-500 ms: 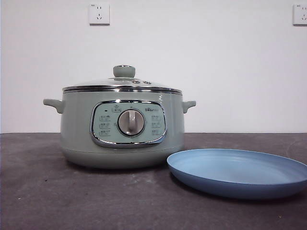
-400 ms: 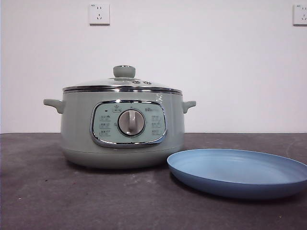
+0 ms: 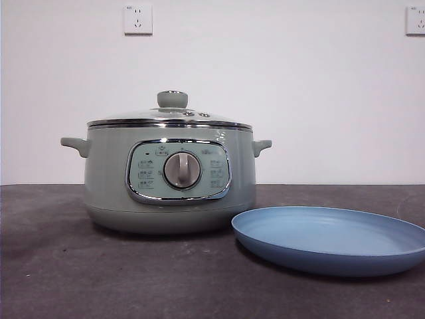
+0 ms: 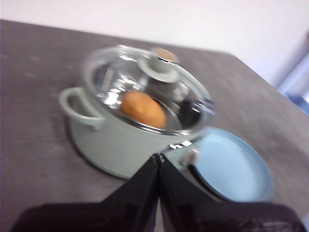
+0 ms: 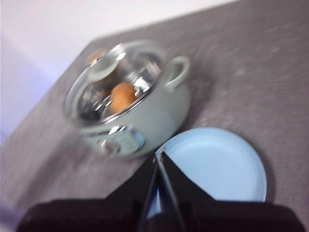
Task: Take the potato out from the steamer,put the potato on the plate,close the lid
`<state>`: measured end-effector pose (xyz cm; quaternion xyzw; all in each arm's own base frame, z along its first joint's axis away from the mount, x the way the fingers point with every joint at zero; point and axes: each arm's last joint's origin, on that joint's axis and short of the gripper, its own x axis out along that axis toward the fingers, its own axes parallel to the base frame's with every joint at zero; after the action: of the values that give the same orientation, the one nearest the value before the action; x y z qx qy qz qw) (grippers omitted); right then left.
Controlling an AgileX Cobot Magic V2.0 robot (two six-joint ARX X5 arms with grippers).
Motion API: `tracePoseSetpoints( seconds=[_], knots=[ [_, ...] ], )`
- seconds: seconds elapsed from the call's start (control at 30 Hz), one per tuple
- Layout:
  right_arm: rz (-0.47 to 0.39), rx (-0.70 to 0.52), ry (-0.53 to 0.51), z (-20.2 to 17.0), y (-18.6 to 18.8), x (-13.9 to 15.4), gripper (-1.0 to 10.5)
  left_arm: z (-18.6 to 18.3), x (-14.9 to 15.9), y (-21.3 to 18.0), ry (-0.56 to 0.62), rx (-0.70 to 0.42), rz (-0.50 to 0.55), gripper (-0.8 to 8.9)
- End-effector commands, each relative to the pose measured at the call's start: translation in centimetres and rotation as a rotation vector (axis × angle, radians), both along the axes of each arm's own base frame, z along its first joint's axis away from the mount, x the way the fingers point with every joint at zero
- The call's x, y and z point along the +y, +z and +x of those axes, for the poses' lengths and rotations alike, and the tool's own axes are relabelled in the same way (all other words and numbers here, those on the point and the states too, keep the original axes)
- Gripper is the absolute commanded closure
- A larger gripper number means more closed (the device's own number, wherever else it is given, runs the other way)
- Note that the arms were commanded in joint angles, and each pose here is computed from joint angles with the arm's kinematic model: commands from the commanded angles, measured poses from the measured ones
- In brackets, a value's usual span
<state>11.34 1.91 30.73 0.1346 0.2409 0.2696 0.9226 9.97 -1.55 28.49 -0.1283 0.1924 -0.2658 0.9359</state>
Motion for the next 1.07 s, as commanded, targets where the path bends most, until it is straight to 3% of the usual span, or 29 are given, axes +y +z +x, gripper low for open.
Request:
tracePoseSetpoints(
  seconds=[0.03,0.27,0.47,0.5,0.57,0.63,0.67,0.73,1.07],
  knots=[
    [-0.13,-0.021,0.11,0.4,2.4,0.4,9.6,0.6,-0.2,1.2,-0.102,-0.008,0.053,8.22],
    [-0.229,0.09,0.257,1.0,6.0,1.3,9.6,1.1,-0.4,3.6,-0.227,0.051,0.107,8.22],
    [-0.248,0.119,0.307,1.2,6.5,1.8,9.4,0.9,-0.3,4.9,-0.231,0.052,0.125,8.04],
    [-0.246,0.121,0.305,1.2,6.5,1.8,9.3,0.9,-0.3,5.0,-0.23,0.049,0.125,7.66],
    [-0.245,0.121,0.304,1.2,6.5,1.8,8.0,0.8,-0.3,5.2,-0.228,0.046,0.124,5.02],
    [-0.232,0.133,0.294,1.2,6.5,1.8,5.5,0.8,-0.3,5.3,-0.227,0.043,0.124,2.12],
    [-0.224,0.141,0.287,1.2,6.5,1.8,4.1,0.9,-0.3,5.4,-0.227,0.039,0.125,1.45],
    [-0.218,0.148,0.282,1.2,6.5,1.8,2.6,0.9,-0.3,5.4,-0.227,0.031,0.126,1.45],
    [-0.214,0.151,0.28,1.2,6.5,1.8,2.6,1.7,-0.4,5.5,-0.227,0.028,0.123,1.45]
  ],
)
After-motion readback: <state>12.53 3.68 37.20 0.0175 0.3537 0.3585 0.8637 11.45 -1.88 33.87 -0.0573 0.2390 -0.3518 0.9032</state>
